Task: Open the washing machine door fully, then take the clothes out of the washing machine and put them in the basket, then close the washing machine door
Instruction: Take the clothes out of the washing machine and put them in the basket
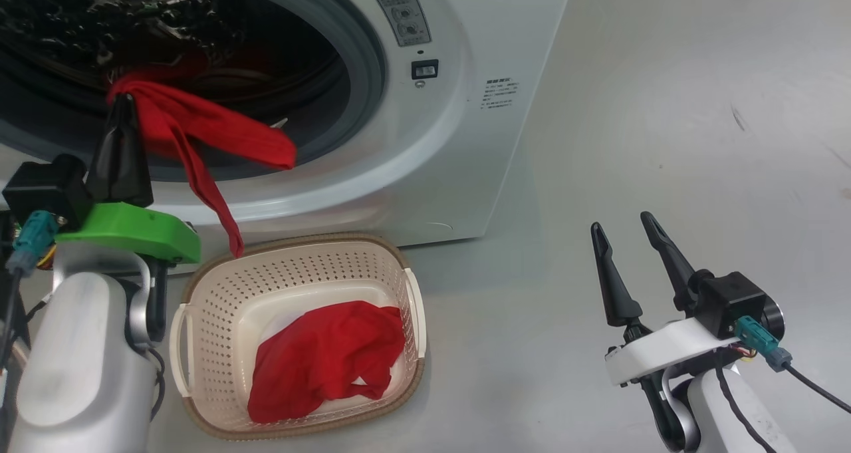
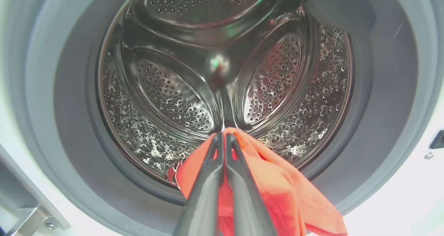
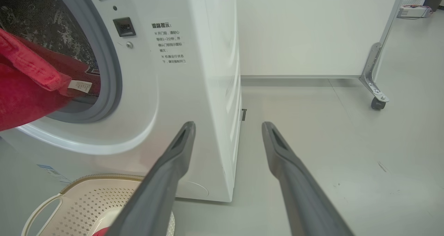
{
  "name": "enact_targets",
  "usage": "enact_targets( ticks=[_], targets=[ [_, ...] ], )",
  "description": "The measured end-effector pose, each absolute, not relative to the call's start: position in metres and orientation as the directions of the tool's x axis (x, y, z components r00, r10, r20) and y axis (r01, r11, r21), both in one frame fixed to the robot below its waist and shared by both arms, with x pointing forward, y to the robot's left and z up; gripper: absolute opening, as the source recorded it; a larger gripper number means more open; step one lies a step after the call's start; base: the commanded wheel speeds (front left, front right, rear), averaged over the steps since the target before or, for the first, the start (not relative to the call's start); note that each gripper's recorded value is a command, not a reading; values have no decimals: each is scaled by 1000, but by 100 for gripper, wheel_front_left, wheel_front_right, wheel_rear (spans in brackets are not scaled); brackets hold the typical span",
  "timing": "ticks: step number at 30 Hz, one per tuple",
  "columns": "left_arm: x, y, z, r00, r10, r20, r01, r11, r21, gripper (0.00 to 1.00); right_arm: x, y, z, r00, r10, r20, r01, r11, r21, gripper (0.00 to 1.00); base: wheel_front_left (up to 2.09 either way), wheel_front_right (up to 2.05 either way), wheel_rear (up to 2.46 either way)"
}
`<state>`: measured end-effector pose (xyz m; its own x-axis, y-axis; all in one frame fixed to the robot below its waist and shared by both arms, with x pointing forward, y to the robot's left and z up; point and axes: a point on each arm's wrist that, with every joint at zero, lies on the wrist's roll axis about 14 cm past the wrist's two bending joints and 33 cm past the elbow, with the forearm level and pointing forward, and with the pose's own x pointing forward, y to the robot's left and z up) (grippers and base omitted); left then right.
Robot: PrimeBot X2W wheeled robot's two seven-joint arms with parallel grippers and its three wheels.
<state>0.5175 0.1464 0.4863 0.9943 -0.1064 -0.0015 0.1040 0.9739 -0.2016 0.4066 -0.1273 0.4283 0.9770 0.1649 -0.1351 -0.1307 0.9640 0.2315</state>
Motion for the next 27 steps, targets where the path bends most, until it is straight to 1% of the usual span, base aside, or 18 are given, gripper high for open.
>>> enact_targets(
  ticks=[7, 15, 21, 27],
  targets=[
    [491, 149, 516, 992, -93, 84, 106, 978, -180, 0, 400, -114, 436, 972, 203, -116, -172, 956, 236, 100, 0, 0, 0],
    [456, 149, 524, 991, -88, 98, 105, 978, -182, 0, 395, -99, 445, 965, 246, -93, -219, 947, 236, 100, 0, 0, 0],
    [428, 137, 497, 994, -110, -14, 104, 970, -219, 0, 396, -94, 450, 963, 258, -76, -234, 943, 236, 100, 0, 0, 0],
    [396, 119, 450, 967, -165, -196, 107, 955, -277, 0, 394, -88, 448, 958, 277, -80, -251, 938, 240, 100, 0, 0, 0]
  ],
)
